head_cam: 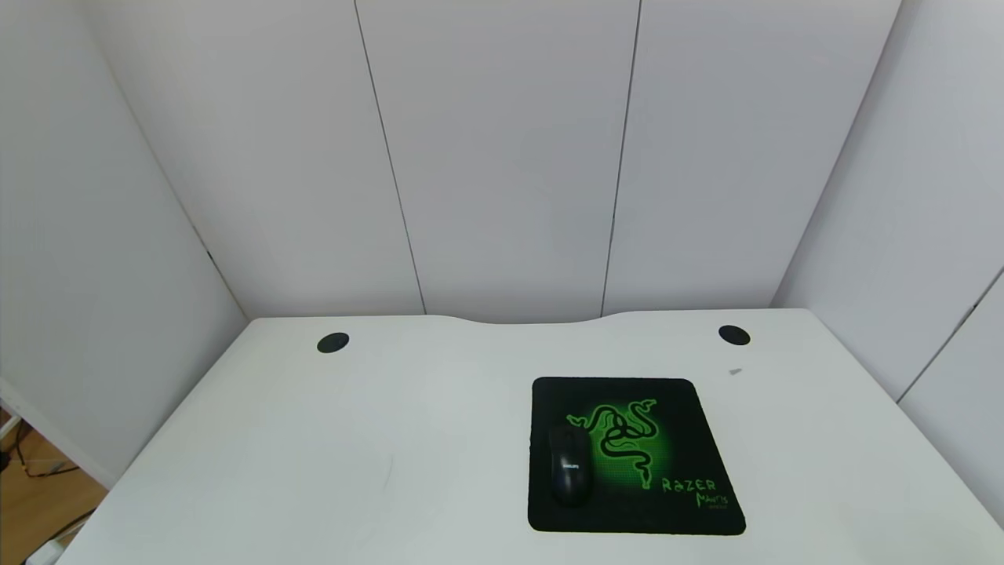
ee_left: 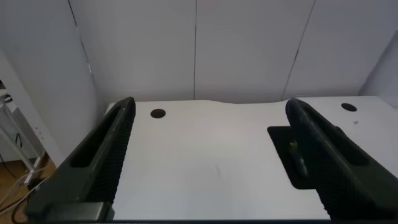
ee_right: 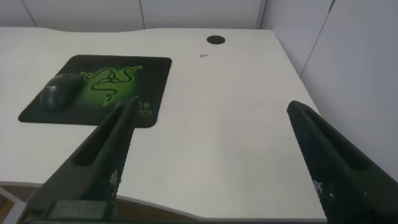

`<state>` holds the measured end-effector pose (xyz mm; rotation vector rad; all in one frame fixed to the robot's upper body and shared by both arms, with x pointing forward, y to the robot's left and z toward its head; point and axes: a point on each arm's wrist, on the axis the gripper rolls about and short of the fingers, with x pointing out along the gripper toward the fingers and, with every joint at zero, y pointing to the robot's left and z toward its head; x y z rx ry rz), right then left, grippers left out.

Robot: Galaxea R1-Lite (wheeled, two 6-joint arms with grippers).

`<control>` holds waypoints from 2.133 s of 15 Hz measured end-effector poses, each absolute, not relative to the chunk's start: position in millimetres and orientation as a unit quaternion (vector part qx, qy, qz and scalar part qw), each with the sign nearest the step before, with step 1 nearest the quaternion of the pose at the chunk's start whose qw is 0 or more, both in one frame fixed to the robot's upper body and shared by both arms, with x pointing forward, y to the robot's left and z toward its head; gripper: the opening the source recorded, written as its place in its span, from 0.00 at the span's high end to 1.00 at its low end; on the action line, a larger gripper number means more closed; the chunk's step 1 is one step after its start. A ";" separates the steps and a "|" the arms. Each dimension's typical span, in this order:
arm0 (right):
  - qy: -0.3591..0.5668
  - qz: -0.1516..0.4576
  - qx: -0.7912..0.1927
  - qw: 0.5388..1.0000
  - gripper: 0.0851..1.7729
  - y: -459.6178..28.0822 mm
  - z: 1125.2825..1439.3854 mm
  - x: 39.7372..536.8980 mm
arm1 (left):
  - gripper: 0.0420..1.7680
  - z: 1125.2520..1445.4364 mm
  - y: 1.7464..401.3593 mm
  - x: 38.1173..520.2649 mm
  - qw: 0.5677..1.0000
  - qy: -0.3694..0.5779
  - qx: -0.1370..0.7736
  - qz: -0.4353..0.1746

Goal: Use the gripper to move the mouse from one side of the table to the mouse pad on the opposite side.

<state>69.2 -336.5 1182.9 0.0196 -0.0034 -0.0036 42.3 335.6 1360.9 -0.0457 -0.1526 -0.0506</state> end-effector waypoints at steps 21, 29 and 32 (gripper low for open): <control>-0.002 -0.002 0.010 1.000 0.04 -336.5 1182.9 69.2 | 0.03 1198.3 333.4 66.9 0.998 -0.064 0.025 -0.005; -0.002 -0.001 0.010 1.000 0.04 -336.5 1182.9 69.2 | 0.03 1182.5 333.3 69.0 1.000 0.001 -0.009 -0.009; -0.002 -0.002 0.010 1.000 0.04 -336.5 1182.9 69.2 | 0.03 1182.3 333.4 69.0 1.000 0.001 -0.010 -0.008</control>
